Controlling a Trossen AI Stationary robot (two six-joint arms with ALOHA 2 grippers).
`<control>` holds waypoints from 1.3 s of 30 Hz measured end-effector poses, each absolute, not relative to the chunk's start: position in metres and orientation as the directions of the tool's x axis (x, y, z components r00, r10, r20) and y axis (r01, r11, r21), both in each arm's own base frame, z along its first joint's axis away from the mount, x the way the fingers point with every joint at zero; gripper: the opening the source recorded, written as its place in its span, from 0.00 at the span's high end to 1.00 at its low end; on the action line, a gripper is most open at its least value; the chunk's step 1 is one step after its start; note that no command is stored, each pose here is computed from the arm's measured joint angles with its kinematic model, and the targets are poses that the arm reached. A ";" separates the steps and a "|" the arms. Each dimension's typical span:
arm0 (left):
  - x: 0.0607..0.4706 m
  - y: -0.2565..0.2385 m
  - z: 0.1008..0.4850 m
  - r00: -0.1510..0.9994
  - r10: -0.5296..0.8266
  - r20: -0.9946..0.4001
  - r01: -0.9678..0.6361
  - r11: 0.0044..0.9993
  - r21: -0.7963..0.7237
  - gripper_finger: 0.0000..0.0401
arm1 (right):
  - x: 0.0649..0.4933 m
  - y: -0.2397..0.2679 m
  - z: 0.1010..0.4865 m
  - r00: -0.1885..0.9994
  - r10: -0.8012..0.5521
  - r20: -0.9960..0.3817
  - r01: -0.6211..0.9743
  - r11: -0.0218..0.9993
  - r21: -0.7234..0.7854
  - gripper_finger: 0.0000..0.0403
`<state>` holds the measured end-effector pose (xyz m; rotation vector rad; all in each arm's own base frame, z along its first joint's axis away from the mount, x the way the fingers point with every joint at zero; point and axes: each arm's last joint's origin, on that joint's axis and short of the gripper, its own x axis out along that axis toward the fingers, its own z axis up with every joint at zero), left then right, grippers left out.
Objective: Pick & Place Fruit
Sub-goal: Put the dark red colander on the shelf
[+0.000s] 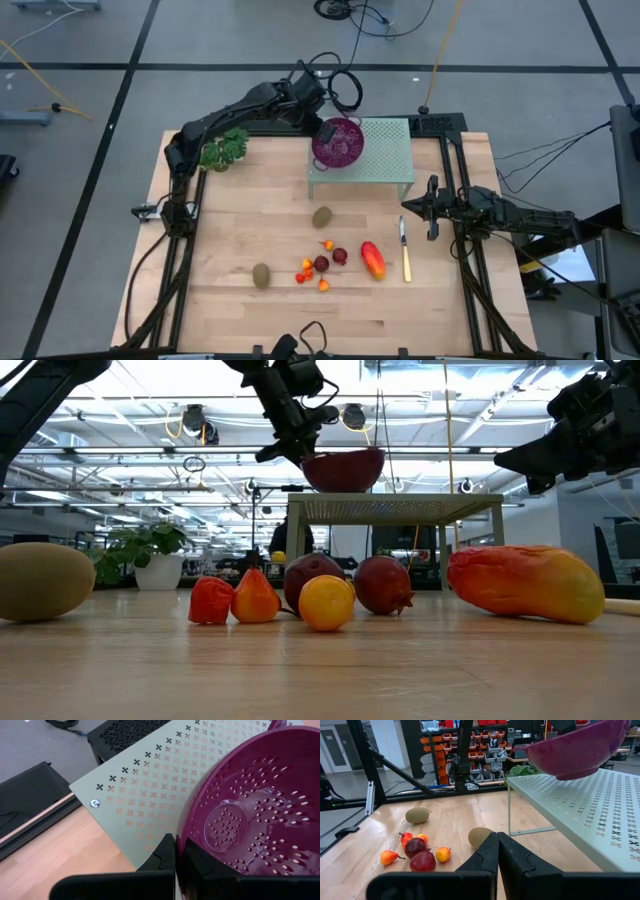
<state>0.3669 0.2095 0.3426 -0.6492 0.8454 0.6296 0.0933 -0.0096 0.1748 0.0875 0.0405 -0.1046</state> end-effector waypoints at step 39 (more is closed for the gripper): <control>0.370 0.204 0.343 0.490 0.285 -0.824 -0.742 0.632 -0.223 0.88 | 0.093 -0.010 0.175 0.994 -0.102 -0.045 0.105 0.991 0.085 1.00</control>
